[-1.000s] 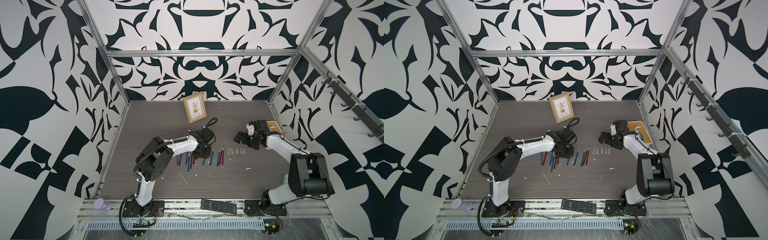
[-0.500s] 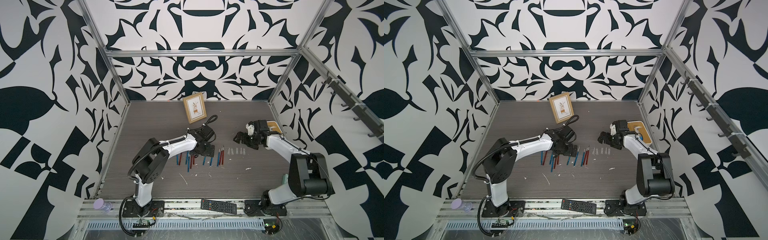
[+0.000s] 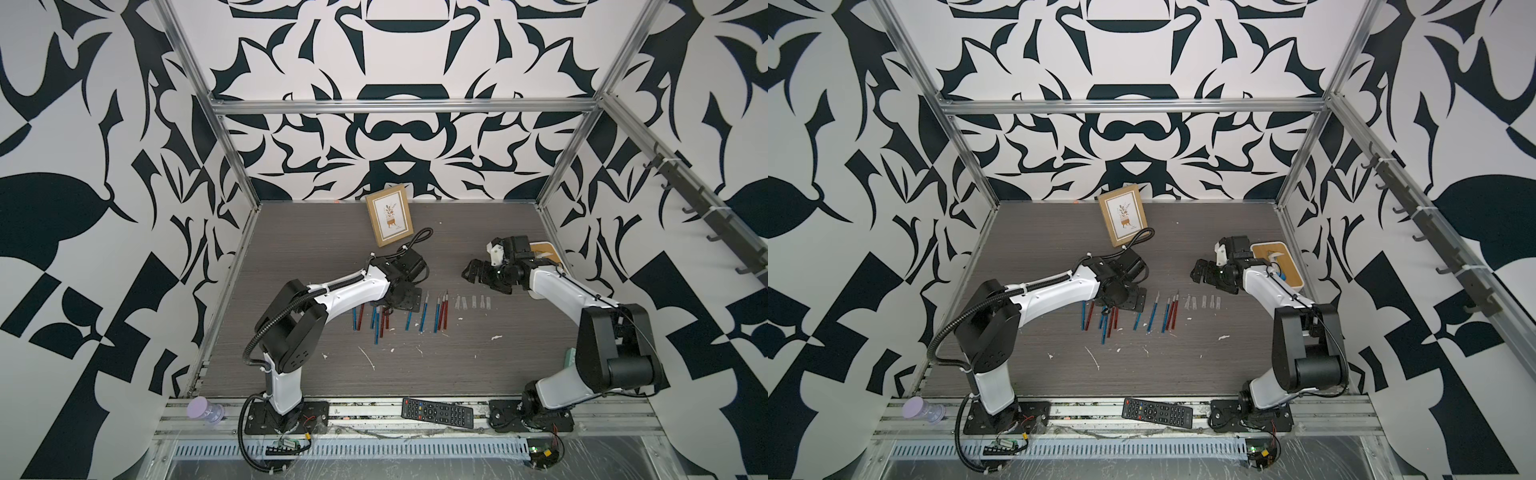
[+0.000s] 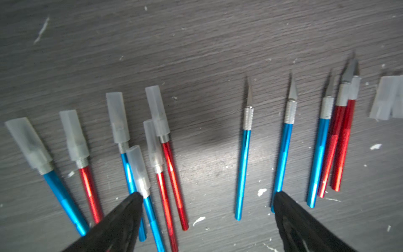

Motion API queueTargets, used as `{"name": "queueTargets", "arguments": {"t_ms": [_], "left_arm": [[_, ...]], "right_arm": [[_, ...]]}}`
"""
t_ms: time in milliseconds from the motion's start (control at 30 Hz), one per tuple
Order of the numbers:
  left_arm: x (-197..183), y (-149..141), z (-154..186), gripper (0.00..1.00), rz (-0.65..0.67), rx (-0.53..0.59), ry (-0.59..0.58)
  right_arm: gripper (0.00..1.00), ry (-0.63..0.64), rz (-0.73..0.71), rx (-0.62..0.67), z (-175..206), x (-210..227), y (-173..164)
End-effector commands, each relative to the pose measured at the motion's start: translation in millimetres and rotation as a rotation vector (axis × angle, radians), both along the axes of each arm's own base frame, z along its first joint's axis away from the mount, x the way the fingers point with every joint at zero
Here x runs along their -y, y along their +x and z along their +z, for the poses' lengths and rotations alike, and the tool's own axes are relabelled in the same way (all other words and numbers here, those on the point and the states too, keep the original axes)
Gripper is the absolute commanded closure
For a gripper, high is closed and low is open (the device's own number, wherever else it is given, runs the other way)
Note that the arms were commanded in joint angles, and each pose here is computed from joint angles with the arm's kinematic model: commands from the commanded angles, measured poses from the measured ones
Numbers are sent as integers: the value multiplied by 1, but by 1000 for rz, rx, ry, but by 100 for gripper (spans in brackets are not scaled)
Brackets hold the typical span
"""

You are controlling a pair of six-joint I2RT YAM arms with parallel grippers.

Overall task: Remove protective caps from carving knives
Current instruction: Place the carving knife at the center of the board, then pick up the carving knife from the center of the board.

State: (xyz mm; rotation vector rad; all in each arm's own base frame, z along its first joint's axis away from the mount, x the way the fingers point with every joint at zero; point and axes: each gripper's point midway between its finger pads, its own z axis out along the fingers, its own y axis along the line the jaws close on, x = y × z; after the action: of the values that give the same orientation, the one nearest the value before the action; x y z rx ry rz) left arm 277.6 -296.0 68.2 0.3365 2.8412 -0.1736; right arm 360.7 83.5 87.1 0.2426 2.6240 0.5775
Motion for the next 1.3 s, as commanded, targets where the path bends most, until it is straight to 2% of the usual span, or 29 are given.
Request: {"name": "queueTargets", "arguments": {"t_ms": [0, 200, 300, 333, 800, 1267], "left_arm": [[-20, -8, -9, 10, 29, -40, 93], [-16, -11, -20, 33, 30, -70, 85], [-16, -11, -26, 53, 33, -80, 91], [-16, -12, -29, 56, 35, -86, 94], [-22, -18, -47, 64, 38, -124, 129], [-26, -20, -53, 64, 49, -139, 136]], "right_arm": [[2, 20, -1, 40, 10, -4, 7], [5, 26, 5, 37, 9, -5, 6], [6, 31, 7, 38, 9, -6, 6], [6, 33, 7, 37, 9, -6, 5], [7, 38, 13, 31, 7, -8, 4], [8, 33, 15, 33, 7, -7, 3]]}}
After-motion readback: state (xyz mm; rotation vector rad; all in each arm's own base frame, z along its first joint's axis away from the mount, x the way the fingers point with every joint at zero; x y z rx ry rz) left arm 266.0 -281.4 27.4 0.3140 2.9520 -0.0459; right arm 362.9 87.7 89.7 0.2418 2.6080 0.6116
